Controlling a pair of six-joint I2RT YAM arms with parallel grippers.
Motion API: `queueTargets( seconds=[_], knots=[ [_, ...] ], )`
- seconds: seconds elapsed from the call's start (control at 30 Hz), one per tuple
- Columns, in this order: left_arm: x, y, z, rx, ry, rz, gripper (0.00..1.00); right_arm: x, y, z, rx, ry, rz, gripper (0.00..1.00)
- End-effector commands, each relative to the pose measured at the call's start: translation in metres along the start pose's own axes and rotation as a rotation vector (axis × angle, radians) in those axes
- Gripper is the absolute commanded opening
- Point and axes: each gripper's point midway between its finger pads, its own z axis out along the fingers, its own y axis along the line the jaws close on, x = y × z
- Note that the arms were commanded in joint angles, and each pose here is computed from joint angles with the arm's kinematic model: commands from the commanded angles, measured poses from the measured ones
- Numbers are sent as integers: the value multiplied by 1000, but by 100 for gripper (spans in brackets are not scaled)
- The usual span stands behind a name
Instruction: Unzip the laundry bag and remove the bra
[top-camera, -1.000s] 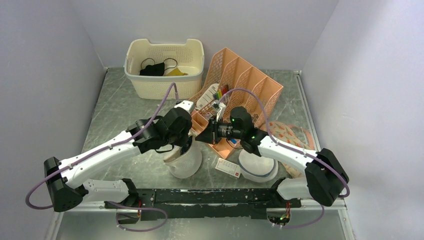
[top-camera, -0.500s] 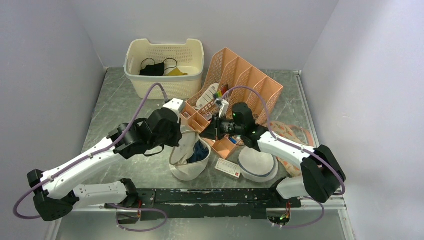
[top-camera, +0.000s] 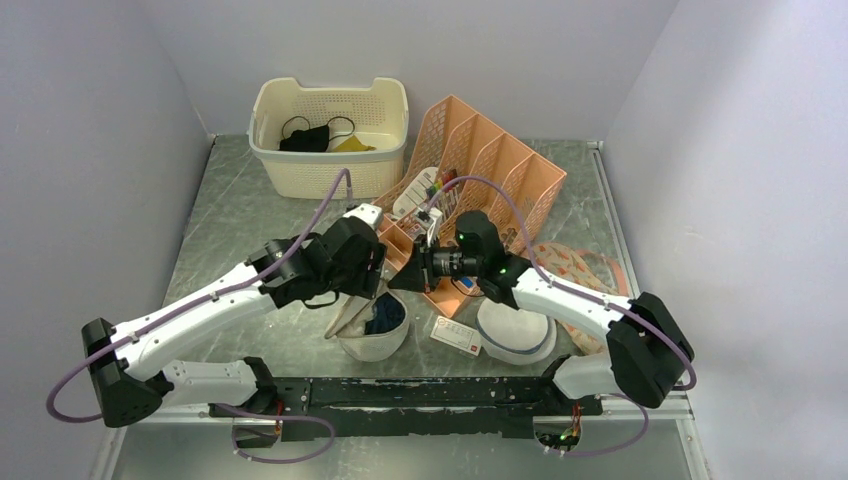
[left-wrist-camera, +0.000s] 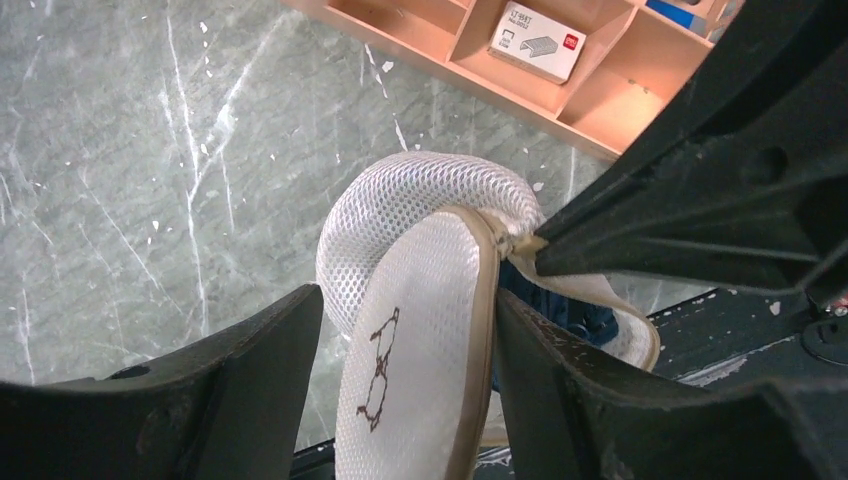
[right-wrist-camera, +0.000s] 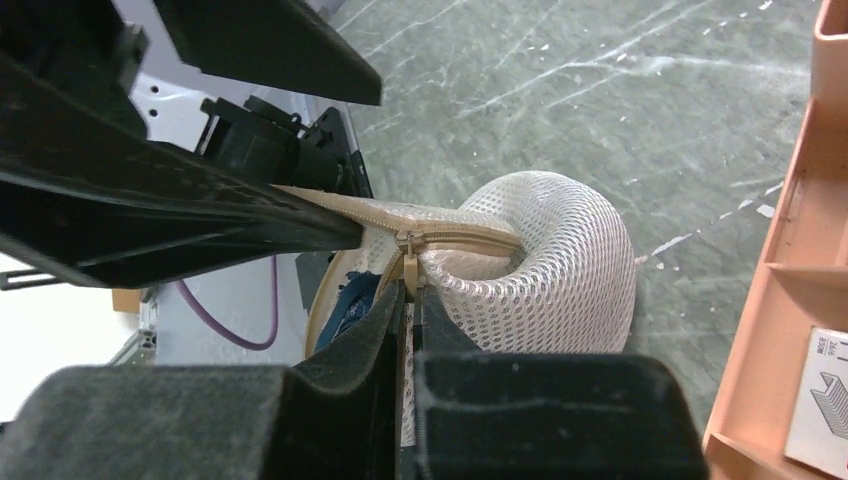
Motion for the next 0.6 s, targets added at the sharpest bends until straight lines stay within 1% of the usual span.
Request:
queueTargets(
  seconds=[0.0,0.13,0.27,0.37,0.53,0.57],
  knots=[
    [-12,-5,3,3,-21,26,69,-20,25,-3,-64,-45,-92,0],
    [-5,-6,9,4,12,45,54,-20,28,-2,-70,-46,-98,0],
    [-4,-9,7,27,20,68,36,-18,21,0,-38,-49,-86,0],
    [-9,-6,-1,31,0,75,21,-17,15,2,-16,-51,-75,0],
    [-22,-3,-21,58,-81,55,7,-17,-1,6,45,-47,-32,0],
    [-26,-3,-26,74,-101,47,7,-18,-4,5,54,-56,-18,0]
  ],
)
